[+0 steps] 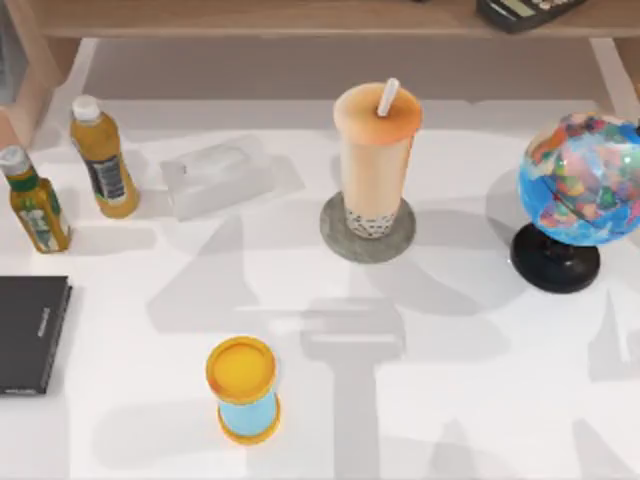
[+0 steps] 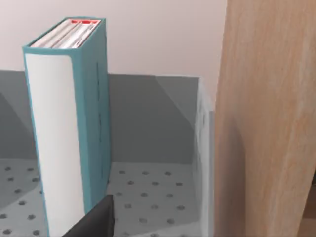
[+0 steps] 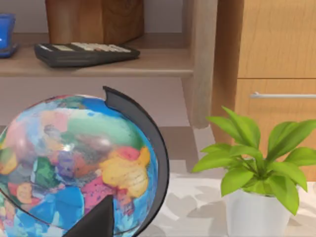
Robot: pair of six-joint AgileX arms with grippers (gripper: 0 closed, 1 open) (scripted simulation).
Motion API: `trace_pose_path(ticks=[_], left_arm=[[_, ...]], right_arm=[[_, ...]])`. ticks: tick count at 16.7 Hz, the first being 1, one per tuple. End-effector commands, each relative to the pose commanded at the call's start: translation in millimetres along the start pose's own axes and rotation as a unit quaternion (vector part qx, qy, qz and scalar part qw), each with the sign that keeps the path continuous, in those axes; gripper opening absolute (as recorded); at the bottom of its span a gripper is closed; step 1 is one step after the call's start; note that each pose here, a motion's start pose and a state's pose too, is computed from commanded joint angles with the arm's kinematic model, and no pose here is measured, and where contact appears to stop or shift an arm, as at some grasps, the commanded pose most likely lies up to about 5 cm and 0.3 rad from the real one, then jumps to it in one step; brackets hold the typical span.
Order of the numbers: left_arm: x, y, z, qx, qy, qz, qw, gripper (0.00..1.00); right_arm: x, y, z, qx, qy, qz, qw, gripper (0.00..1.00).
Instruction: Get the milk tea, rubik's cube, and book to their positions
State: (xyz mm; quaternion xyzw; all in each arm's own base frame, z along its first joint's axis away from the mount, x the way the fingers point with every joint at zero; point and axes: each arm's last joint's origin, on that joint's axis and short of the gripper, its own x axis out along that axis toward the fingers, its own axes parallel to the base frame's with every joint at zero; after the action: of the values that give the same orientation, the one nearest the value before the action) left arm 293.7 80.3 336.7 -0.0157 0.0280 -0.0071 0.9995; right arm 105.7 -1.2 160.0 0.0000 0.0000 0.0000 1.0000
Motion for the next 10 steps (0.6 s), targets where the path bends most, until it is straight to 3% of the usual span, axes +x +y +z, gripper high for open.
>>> trace_pose_path(ticks=[5,10], left_arm=[[103.9,64.9,-44.8,-0.003,0.001,-0.001,1.000,1.00],[145.4,101.2,-75.3,0.006,-0.023,-0.002,1.000,1.00]], right_arm=[[0.0,0.0,0.0,0.000,0.000,0.000,1.000,1.00],[0.0,0.0,0.0,0.000,0.000,0.000,1.000,1.00]])
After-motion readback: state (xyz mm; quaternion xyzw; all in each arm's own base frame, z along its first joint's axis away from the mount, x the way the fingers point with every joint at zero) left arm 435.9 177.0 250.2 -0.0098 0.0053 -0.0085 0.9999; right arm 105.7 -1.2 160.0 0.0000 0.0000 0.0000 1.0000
